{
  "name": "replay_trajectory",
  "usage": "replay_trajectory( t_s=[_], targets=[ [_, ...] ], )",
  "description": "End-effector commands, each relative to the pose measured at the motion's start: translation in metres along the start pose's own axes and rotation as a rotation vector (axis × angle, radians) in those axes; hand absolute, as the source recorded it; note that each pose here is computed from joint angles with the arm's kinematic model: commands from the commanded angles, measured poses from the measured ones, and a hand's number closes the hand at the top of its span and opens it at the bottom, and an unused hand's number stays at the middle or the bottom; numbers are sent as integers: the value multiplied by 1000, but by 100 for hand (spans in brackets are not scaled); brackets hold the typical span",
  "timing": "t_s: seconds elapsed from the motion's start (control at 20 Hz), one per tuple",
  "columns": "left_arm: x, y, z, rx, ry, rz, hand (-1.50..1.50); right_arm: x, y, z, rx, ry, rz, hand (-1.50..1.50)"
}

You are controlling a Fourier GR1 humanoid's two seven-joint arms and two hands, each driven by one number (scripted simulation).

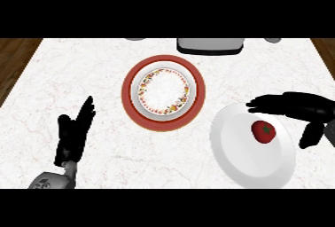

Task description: Pick the tomato from the plate and place it in the plate

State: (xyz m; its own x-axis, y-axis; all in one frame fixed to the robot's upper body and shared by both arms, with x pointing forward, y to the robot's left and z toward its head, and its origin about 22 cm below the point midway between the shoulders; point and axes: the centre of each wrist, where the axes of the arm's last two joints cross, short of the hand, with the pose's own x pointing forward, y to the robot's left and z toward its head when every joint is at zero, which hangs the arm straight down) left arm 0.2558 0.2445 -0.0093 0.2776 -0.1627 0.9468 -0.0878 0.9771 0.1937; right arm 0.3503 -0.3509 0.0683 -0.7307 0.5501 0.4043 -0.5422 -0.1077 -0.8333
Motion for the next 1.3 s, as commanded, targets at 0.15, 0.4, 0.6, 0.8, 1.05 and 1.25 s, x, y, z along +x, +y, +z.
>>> replay_trajectory(
  t_s=[0.15, 0.4, 0.6, 0.8, 1.05, 1.25],
  targets=[
    [-7, 11, 4, 24, -3, 1, 0, -15, 17, -11, 89, -61, -36, -150],
    [4, -5, 9, 24, -6, -11, 0, -31, 14, -14, 101, -58, -39, -150],
    [-1, 6, 4, 10, 12, 0, 0, -25, 16, -31, 125, -73, -56, -150],
    [1, 13, -4, 15, 3, 1, 0, -24, 21, -40, 135, -70, -52, -150],
    [-1, 3, 13, 7, 12, 1, 0, -23, 20, -54, 142, -58, -38, -150],
    [-12, 12, -7, 19, 7, 18, 0, -22, 32, -50, 151, -113, 41, 150]
  ],
)
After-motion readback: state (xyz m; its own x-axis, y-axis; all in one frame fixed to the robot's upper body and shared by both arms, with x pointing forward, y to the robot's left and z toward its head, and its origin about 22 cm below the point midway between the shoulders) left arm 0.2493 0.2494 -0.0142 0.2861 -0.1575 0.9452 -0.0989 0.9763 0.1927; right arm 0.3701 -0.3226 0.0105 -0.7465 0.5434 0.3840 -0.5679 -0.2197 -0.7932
